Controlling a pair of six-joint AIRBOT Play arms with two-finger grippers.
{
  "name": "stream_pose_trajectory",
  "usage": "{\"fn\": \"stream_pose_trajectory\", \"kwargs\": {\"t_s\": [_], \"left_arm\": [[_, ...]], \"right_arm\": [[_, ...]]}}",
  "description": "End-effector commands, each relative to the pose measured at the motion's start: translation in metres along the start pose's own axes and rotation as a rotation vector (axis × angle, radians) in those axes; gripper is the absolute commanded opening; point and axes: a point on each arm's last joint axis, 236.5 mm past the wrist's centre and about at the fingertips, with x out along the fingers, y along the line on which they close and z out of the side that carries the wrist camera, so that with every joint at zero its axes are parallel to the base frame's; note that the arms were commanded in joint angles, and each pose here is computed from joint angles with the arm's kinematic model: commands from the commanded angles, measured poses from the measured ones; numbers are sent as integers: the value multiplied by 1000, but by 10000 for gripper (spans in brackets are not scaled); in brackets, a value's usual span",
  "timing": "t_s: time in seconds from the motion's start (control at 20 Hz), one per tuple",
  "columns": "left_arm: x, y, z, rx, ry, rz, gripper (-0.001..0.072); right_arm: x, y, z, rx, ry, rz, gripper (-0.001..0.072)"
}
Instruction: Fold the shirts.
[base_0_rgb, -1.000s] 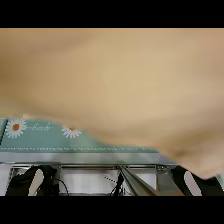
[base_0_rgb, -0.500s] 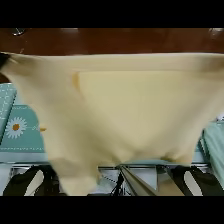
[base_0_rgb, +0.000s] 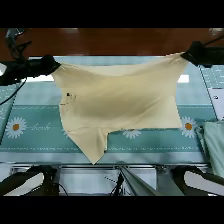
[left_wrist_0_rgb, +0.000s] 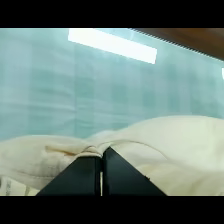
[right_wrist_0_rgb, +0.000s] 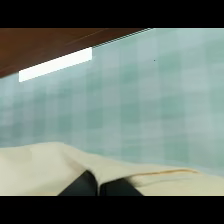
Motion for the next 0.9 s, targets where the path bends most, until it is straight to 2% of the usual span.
{"fn": "stream_pose_trajectory", "kwargs": {"t_s": [0.0,0.05,0.1,0.3,0.4,0.5,0.6,0.7,0.85], "left_arm": [[36,14,-12,-77,23,5,129],[38,15,-18,-79,44,4,488],[37,16,-24,-71,74,3,707],[-14,70,-57,-33,360,86,705],[-57,113,-89,-133,524,142,705],[-89,138,-128,-273,638,139,705],[-105,153,-171,-408,675,152,705],[-109,157,-211,-508,681,154,705],[-93,130,-250,-582,675,30,705]], "right_arm": [[75,-19,20,180,13,102,33],[87,-23,23,228,21,120,265],[93,-24,25,257,33,147,624],[61,-52,11,230,163,144,623],[20,-88,-27,137,341,55,622],[-18,-124,-76,73,507,-87,622],[-31,-137,-110,136,466,-133,622],[-31,-127,-145,258,357,-96,622],[-37,-88,-197,327,262,27,622]]}}
